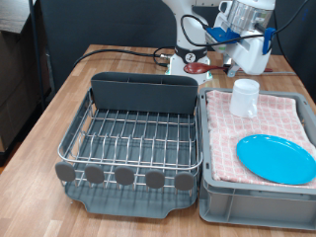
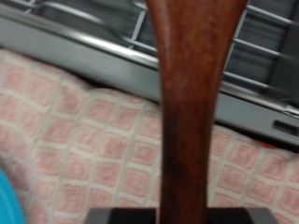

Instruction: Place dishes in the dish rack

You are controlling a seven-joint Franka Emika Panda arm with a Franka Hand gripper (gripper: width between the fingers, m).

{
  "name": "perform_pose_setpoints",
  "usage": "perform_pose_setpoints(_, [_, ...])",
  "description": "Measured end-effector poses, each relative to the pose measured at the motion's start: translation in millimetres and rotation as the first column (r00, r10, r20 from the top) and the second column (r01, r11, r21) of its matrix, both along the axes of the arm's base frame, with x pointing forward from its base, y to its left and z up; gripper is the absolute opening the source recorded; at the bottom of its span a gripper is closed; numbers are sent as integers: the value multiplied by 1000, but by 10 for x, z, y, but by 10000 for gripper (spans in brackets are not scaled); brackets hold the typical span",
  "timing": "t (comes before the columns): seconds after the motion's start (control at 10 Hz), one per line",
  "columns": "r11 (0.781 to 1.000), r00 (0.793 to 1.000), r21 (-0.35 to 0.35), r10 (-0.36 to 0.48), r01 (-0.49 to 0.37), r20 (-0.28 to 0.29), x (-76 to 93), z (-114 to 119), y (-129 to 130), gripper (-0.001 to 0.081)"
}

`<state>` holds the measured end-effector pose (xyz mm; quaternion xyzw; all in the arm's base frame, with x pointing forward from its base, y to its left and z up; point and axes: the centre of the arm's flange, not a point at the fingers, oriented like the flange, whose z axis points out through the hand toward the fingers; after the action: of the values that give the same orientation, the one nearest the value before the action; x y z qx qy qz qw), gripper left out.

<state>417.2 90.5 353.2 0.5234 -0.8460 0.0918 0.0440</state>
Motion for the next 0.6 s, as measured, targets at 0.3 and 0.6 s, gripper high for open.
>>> perform_pose_setpoints(0.3, [997, 997, 10, -76, 76, -7, -230, 21, -292, 90])
perform_pose_setpoints(0.6, [991, 991, 24, -135, 135, 8, -456, 113, -578, 90])
